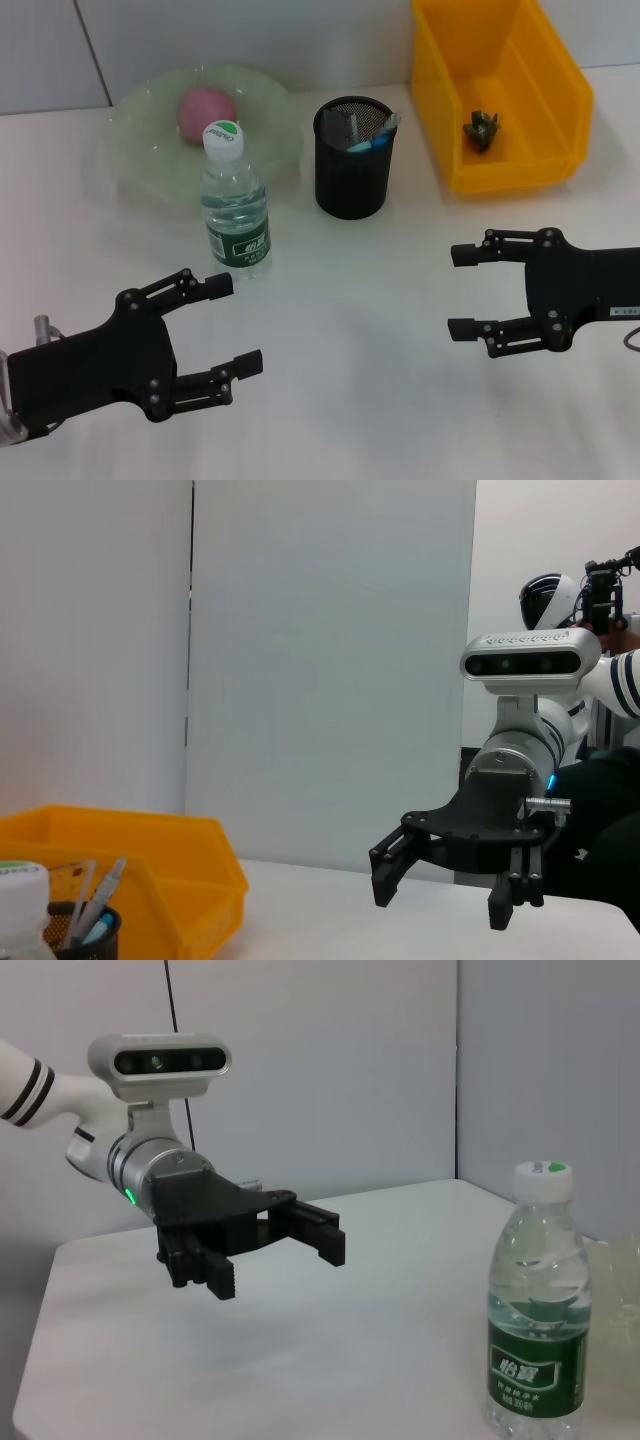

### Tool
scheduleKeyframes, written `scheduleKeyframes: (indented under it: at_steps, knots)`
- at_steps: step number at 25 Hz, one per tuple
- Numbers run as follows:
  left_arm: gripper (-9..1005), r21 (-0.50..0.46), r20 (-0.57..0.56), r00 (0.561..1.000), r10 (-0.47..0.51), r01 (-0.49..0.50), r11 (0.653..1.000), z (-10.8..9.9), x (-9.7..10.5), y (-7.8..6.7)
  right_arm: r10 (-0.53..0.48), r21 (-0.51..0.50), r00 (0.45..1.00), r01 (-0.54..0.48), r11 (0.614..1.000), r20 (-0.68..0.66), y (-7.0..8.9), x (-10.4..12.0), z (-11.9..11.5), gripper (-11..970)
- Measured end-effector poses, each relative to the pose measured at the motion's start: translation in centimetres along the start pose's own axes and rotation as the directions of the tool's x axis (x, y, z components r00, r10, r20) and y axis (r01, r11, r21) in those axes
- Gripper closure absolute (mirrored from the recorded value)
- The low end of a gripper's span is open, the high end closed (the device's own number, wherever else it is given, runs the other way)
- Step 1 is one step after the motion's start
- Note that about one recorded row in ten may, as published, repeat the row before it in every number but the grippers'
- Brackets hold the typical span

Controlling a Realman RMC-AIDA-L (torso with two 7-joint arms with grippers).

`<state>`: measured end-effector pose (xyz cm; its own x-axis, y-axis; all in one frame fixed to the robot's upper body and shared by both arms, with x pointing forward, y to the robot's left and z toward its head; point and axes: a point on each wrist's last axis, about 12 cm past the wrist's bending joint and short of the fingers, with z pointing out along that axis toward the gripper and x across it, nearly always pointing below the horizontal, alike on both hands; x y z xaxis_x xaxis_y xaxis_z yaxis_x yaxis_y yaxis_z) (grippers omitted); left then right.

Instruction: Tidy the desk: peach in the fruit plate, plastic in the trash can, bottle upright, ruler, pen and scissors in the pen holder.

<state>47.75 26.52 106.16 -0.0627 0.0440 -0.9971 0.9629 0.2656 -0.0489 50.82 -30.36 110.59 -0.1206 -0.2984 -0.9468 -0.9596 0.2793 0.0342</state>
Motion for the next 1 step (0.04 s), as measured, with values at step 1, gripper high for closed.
scheduleKeyframes:
  at_steps: [1]
  knots:
    - [155,0.0,0.0,1.0,0.0,0.0,1.0,0.0,0.0,0.0,0.001,0.001,1.0,-0.001,1.0,0.002,0.01,0.0,0.02,132]
